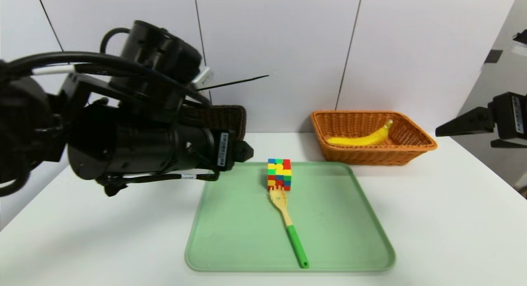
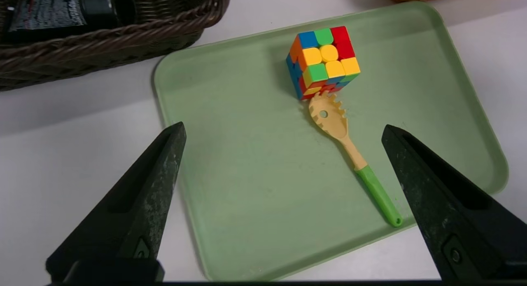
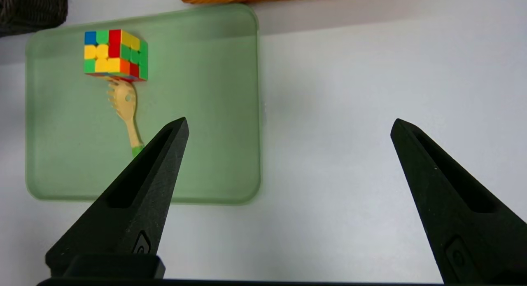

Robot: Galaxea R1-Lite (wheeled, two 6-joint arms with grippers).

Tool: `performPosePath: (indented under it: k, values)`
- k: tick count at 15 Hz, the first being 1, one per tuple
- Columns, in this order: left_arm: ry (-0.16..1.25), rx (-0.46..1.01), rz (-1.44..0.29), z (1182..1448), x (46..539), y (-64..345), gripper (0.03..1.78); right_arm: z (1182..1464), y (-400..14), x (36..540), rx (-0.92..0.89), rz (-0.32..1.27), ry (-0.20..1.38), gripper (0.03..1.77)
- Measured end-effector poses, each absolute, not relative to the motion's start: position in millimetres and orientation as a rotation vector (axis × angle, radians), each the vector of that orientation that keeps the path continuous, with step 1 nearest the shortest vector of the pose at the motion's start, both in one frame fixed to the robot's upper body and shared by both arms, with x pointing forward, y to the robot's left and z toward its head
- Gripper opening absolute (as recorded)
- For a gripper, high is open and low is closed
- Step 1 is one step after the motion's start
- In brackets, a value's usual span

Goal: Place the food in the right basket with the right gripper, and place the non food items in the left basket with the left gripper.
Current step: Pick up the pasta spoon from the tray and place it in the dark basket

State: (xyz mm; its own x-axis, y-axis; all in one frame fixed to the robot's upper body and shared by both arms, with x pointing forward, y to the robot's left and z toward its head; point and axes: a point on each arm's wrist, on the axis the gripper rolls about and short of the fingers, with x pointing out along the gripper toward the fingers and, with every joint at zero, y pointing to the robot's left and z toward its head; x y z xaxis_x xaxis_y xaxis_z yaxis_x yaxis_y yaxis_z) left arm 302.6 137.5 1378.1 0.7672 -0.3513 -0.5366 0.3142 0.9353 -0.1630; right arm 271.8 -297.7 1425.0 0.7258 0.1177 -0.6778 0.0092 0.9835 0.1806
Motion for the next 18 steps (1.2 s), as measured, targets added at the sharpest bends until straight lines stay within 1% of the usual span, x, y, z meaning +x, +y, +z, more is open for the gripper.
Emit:
performPosePath:
  k: [5, 6, 8, 10, 14, 18]
  values:
    - [0.774, -0.124, -0.326, 1394, 306, 91, 1.69, 1418, -301, 262, 0.178, 0.043, 0.775, 1.69]
    - [0.826, -0.128, -0.306, 1392, 307, 81, 1.69, 1416, -301, 260, 0.178, 0.042, 0.781, 1.69]
    - [0.940, -0.100, -0.263, 1374, 306, 62, 1.69, 1412, -301, 258, 0.178, 0.038, 0.796, 1.69]
    - [0.997, -0.078, -0.249, 1357, 305, 44, 1.69, 1408, -302, 256, 0.179, 0.033, 0.809, 1.69]
    - [1.038, -0.062, -0.229, 1334, 306, 24, 1.69, 1399, -305, 249, 0.177, 0.019, 0.838, 1.69]
    - [1.055, -0.115, -0.170, 1324, 306, 17, 1.69, 1392, -308, 244, 0.178, 0.009, 0.857, 1.69]
